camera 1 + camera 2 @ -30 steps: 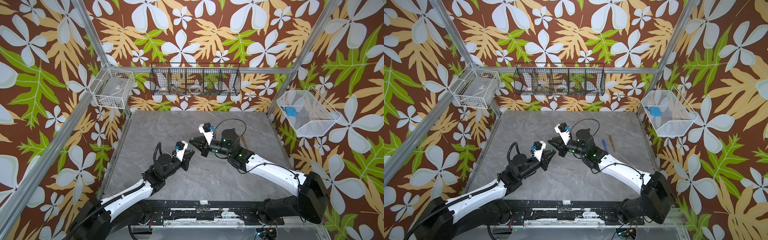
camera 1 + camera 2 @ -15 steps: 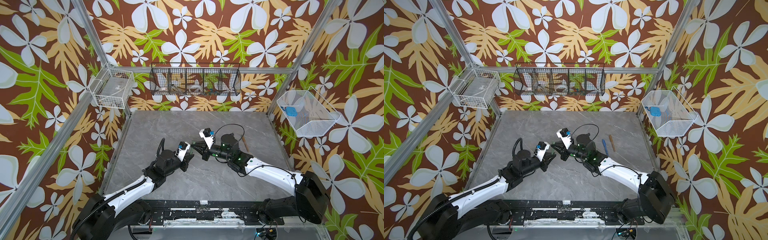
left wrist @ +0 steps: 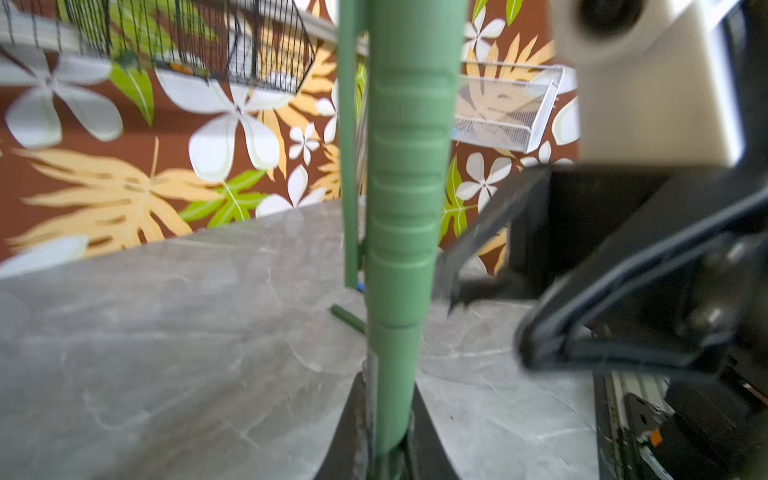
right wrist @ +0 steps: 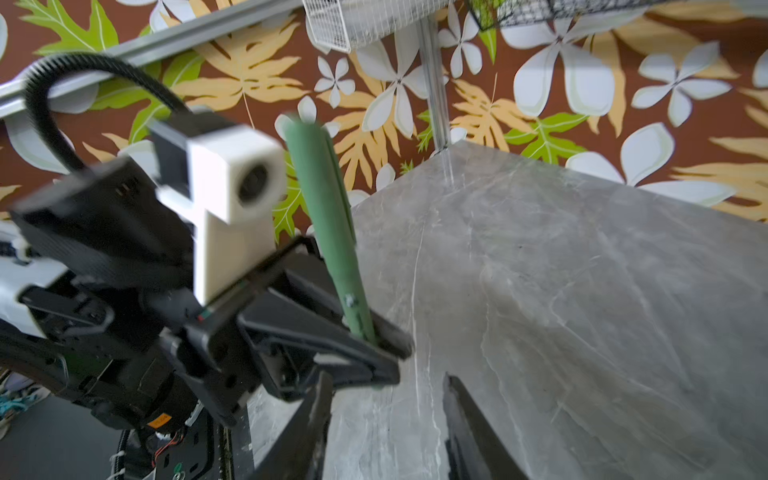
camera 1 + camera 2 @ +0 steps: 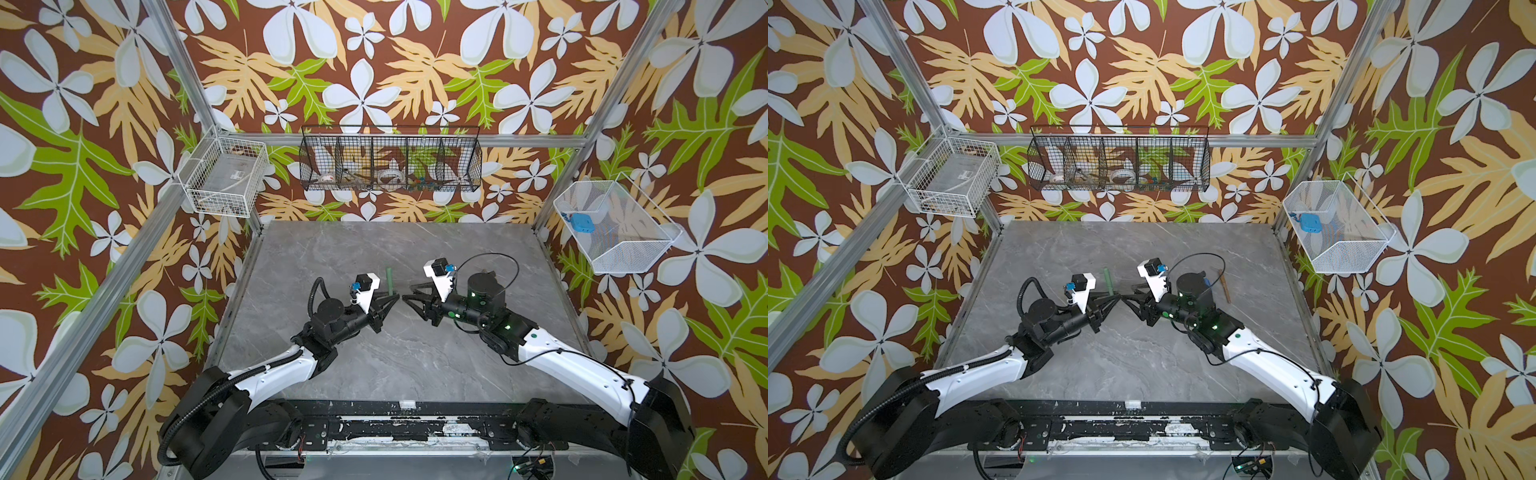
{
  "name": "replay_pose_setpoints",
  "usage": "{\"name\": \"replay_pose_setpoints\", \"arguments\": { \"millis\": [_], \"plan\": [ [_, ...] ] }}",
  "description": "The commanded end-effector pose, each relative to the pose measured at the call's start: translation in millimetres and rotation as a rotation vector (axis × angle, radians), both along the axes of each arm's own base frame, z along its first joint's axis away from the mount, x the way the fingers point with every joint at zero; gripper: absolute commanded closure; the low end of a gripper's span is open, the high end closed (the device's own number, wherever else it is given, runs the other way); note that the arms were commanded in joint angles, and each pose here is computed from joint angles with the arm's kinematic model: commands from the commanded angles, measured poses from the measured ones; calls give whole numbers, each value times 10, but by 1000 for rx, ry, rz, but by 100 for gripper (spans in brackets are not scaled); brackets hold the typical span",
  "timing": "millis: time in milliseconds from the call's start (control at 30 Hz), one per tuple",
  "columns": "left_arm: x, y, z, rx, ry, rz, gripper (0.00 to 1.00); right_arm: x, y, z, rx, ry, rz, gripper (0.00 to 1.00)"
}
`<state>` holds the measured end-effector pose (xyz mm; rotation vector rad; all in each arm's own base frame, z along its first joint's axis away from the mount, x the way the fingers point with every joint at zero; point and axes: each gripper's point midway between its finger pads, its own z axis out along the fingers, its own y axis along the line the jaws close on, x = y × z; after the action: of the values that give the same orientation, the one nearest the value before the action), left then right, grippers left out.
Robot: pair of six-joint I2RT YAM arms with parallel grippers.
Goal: Insert the pens into the pen caps
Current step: 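Press the cap further onto the pen while the left gripper holds it steady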
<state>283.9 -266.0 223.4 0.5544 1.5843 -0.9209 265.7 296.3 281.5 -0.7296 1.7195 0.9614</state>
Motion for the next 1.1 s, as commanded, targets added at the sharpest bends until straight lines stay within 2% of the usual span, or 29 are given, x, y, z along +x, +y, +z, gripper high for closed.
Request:
{"name": "replay_pose_setpoints", "arguments": {
  "millis": [0, 200, 367, 500, 667, 900, 1067],
  "plan": [
    [-101, -67, 27, -68, 36, -66, 100, -39, -24, 30, -36, -9, 16, 52],
    [-221, -140, 8, -113, 88, -143, 100, -82, 12, 64, -56, -4, 55, 49],
    [-260, -187, 42, -130, 78, -173, 100, -94, 123, 110, -45, 4, 115, 45],
    [-290, -232, 72, -142, 79, -207, 100, -30, 177, 98, -79, 14, 126, 44],
    [-362, -261, 116, -160, 69, -245, 100, 19, 233, 174, -65, 8, 136, 42],
    [-401, -273, 90, -156, 69, -258, 100, 97, 306, 211, -50, 18, 176, 41],
    [-402, -273, 69, -152, 71, -257, 100, 101, 362, 237, -41, 19, 209, 45]
  ]
}}
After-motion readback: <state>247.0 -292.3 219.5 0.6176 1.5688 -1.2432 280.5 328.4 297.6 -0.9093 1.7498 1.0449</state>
